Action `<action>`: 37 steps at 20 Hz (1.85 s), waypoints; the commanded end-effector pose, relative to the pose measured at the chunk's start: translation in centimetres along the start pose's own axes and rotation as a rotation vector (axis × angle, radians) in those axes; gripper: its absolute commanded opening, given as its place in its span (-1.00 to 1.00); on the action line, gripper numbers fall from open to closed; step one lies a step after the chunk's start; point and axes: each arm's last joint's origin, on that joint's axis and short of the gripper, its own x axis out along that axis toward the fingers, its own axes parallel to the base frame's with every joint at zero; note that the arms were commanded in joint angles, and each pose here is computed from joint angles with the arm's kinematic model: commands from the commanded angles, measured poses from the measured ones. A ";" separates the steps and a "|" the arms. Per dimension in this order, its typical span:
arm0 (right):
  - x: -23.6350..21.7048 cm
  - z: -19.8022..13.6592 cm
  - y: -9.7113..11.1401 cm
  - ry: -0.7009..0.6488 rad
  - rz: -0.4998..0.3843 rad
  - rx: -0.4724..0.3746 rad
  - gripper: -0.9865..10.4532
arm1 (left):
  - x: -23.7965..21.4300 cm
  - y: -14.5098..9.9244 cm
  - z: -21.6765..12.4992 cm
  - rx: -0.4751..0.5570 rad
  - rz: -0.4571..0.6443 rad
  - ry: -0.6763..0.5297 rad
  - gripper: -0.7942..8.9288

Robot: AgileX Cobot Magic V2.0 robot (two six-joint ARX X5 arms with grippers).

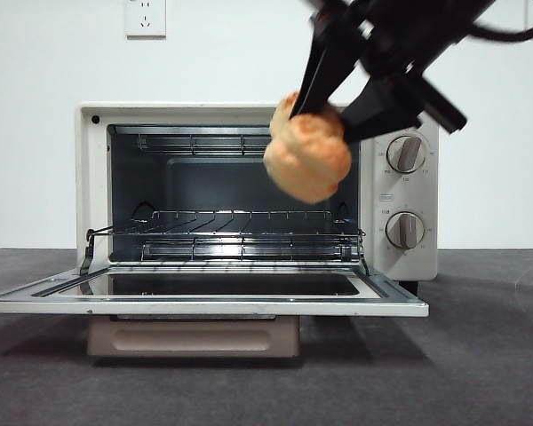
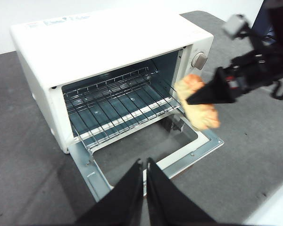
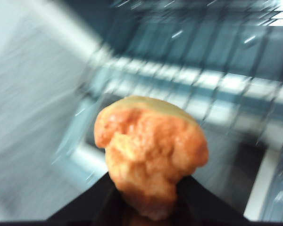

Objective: The left arm flap open the oven, the right arm pick bread and place it into oven, the left arm flap close the oven

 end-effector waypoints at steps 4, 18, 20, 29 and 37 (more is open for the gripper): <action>3.6 1.6 0.5 -0.036 -0.051 0.028 -0.65 | -1.6 0.1 0.6 0.015 0.000 0.014 -0.81; 8.0 4.1 -0.1 -0.131 -0.237 0.104 -0.65 | -1.6 0.1 0.5 0.025 0.001 0.024 -0.81; 8.0 4.2 -0.1 -0.148 -0.239 0.106 -0.65 | -1.6 0.1 0.5 0.025 0.001 0.024 -0.81; 7.9 4.5 -0.1 -0.197 -0.262 0.127 -0.64 | -1.6 0.2 0.4 0.025 0.002 0.030 -0.81; 7.9 4.5 -0.1 -0.198 -0.264 0.127 -0.15 | -1.6 0.2 0.4 0.025 0.002 0.030 -0.81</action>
